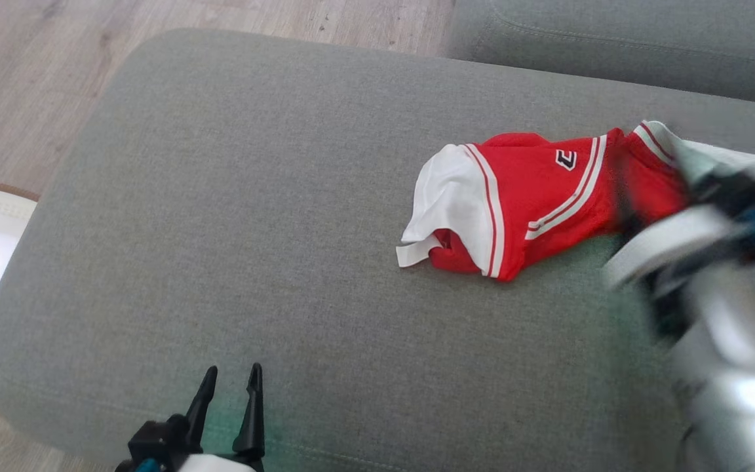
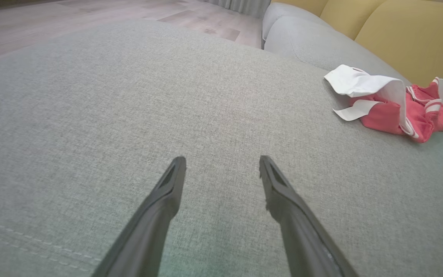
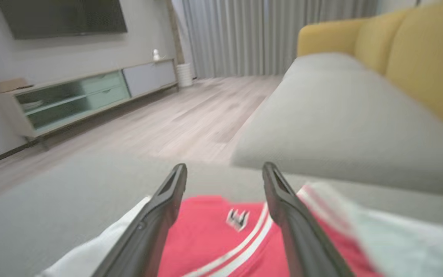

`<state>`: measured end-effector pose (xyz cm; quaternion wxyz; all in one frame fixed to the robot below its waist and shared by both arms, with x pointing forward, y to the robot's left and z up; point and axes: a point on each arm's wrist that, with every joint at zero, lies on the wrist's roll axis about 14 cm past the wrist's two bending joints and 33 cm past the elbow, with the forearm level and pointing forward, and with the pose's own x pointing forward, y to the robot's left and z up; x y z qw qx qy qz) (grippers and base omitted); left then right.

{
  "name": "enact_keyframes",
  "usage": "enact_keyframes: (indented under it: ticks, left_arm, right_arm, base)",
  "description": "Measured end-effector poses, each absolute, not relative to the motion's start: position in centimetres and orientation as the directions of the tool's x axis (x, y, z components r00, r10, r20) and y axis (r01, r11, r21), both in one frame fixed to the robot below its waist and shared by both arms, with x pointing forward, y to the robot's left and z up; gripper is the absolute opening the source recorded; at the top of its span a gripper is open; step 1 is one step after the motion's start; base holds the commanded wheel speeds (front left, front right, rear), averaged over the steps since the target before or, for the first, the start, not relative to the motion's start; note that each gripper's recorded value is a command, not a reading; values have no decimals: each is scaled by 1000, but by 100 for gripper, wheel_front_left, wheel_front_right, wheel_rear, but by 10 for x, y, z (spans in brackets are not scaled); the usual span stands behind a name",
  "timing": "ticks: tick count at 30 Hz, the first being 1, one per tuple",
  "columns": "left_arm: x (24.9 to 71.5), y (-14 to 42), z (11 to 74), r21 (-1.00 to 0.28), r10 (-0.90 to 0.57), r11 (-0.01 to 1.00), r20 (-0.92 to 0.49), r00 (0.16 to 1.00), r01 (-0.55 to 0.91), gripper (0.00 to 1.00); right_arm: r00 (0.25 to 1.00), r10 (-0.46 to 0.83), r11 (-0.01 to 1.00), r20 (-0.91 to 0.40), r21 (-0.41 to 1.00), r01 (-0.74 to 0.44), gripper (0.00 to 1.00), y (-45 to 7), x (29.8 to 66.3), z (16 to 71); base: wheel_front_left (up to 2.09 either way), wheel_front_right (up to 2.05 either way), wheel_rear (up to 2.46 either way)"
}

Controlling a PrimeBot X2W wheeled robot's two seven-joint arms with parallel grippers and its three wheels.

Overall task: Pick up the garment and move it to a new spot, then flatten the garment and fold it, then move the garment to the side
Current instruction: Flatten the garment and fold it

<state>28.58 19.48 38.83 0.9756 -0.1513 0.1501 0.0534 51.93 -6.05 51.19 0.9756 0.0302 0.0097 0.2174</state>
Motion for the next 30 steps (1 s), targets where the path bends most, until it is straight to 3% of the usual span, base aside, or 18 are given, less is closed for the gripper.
enact_keyframes:
  ticks: [4, 9, 21, 24, 30]
  left_arm:
    - [286, 192, 388, -281, 50, 949, -309, 950, -141, 100]
    - [284, 190, 387, -283, 45, 949, -313, 949, -139, 100]
    - [277, 198, 383, -276, 79, 945, -334, 939, -178, 100]
    - [276, 199, 382, -274, 83, 944, -337, 938, -182, 100]
    - [276, 199, 382, -274, 83, 944, -338, 938, -182, 100]
  right_arm:
    - [839, 526, 847, -140, 172, -503, 100, -14, 467, 455]
    - [798, 548, 832, -249, 256, -492, 100, 3, 438, 416]
    - [783, 504, 863, -365, 256, -436, 100, -1, 432, 377]
    - [785, 498, 866, -368, 250, -433, 92, -2, 433, 376]
    - [794, 514, 853, -324, 288, -434, 100, 6, 438, 388]
  base:
    - [0, 0, 0]
    - [0, 0, 0]
    - [0, 0, 0]
    - [0, 0, 0]
    - [0, 0, 0]
